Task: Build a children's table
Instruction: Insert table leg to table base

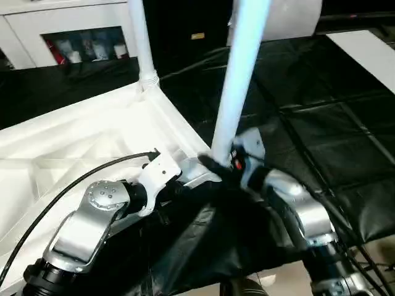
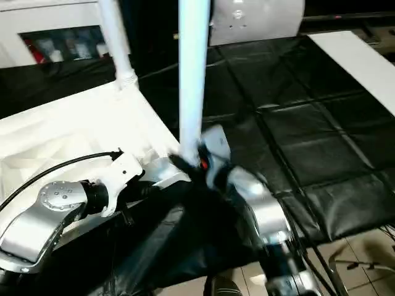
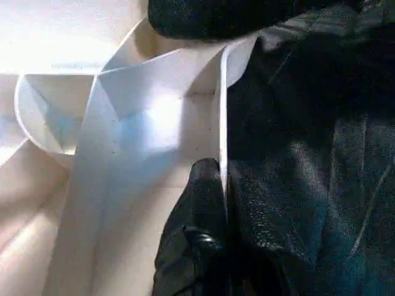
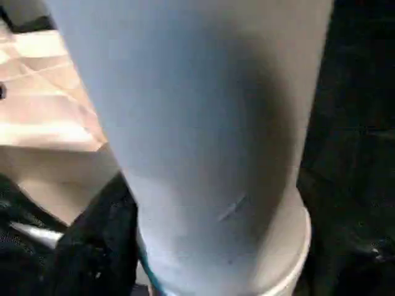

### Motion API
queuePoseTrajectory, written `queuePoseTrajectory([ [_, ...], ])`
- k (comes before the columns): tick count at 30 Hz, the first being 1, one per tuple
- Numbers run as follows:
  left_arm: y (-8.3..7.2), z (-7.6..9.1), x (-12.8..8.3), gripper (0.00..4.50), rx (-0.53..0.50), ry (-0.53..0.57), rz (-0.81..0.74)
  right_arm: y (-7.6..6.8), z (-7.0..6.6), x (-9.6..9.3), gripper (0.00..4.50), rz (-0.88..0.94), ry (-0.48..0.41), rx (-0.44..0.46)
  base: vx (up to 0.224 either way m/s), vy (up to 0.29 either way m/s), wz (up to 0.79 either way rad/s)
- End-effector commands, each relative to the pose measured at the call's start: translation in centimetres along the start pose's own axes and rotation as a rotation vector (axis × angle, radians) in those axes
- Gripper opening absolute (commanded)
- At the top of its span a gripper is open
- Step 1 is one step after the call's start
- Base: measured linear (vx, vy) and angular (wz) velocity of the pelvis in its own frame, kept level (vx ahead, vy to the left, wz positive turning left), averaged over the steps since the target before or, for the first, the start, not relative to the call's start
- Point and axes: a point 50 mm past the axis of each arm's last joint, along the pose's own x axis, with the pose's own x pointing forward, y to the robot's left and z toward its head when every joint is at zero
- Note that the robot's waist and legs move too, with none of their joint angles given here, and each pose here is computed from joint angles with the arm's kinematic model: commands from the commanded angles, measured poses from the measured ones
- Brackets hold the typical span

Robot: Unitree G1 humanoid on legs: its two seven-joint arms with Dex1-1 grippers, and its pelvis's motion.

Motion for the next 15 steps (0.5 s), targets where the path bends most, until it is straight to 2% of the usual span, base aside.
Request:
queuePoseTrajectory([
  [1, 0.9, 0.2, -0.4, 0.0, 0.039, 0.002, 0.009, 0.8, -3.4, -0.8, 3.68, 0.049, 0.123, 0.075, 0.0, 0.0, 0.0],
  [5, 1.4, 0.1, -0.5, 0.0, 0.105, 0.005, -0.074, -0.3, -2.9, -2.7, 3.99, 0.068, 0.081, 0.05, 0.0, 0.0, 0.0],
  [6, 1.5, 0.0, -0.6, 0.0, 0.13, 0.004, -0.124, -0.8, -2.5, -3.6, 4.07, 0.079, 0.061, 0.017, 0.0, 0.0, 0.0],
  [9, 1.5, 0.0, -0.6, 0.0, 0.155, 0.002, -0.165, -1.1, -2.2, -4.1, 4.26, 0.097, 0.05, 0.004, 0.0, 0.0, 0.0],
  [12, 1.6, -0.6, -0.6, 0.0, 0.259, 0.038, -0.31, -2.0, -0.8, -5.6, 4.5, 0.178, 0.036, -0.069, 0.0, 0.0, 0.0],
  [15, 1.9, -0.6, -0.5, 0.0, 0.297, 0.041, -0.376, -2.1, 0.0, -6.2, 4.5, 0.263, 0.037, -0.108, 0.0, 0.0, 0.0],
])
